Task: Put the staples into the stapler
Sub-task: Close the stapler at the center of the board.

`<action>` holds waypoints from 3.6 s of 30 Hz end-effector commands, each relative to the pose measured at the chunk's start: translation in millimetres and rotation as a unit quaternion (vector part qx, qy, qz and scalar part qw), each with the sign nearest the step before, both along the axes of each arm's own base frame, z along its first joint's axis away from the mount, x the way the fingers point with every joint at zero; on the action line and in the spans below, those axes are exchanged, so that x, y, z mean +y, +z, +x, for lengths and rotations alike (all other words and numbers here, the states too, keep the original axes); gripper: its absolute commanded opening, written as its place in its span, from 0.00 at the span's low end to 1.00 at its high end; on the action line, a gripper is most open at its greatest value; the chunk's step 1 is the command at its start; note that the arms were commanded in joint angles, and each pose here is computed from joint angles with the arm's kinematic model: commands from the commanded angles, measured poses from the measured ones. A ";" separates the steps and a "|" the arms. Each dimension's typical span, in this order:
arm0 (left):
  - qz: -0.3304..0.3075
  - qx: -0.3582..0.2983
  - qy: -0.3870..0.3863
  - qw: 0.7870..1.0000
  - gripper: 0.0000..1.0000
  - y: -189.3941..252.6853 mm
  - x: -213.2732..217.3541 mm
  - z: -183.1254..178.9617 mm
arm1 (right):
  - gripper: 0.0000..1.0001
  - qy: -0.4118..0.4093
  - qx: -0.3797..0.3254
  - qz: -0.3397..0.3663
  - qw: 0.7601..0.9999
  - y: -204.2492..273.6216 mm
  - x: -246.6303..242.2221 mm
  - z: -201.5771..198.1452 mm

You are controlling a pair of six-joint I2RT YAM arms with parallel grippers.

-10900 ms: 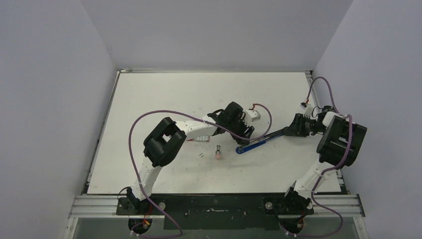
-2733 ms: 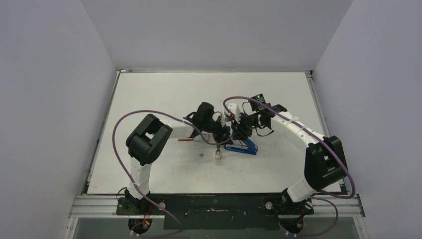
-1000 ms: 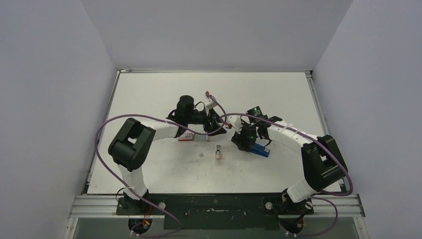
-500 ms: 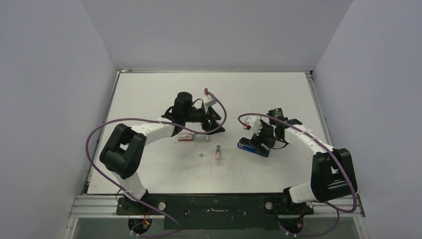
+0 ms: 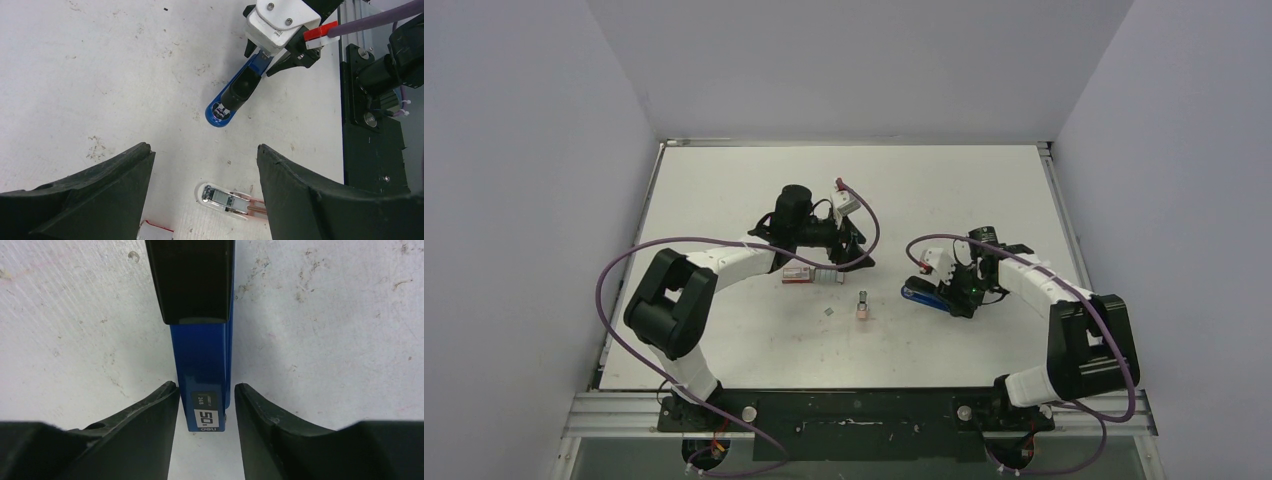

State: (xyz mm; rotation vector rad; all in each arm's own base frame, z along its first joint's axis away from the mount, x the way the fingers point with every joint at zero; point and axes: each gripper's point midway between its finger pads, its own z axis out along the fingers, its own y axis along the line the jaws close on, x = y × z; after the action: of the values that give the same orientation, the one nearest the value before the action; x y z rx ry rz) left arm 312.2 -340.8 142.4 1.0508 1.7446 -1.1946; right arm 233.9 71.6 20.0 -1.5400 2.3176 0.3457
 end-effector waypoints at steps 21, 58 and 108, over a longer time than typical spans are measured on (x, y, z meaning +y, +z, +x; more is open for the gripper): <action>-0.033 0.205 0.067 0.976 0.74 3.5 -29.1 17.7 | 0.05 -0.021 -0.123 0.116 0.985 37.1 38.6 54.5; -0.024 0.237 0.093 0.967 0.77 0.9 -36.4 34.6 | 0.45 -0.027 -0.048 0.082 0.995 -7.0 61.3 73.6; -0.029 0.244 0.100 0.964 0.78 3.5 -39.5 36.3 | 0.46 -0.066 -0.075 0.147 0.984 25.2 70.7 103.8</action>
State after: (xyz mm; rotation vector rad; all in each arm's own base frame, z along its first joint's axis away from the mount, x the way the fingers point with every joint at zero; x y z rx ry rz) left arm 339.8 -372.8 112.2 0.4993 2.2297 -1.4376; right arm 319.6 134.0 28.1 -1.2634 2.1872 0.4808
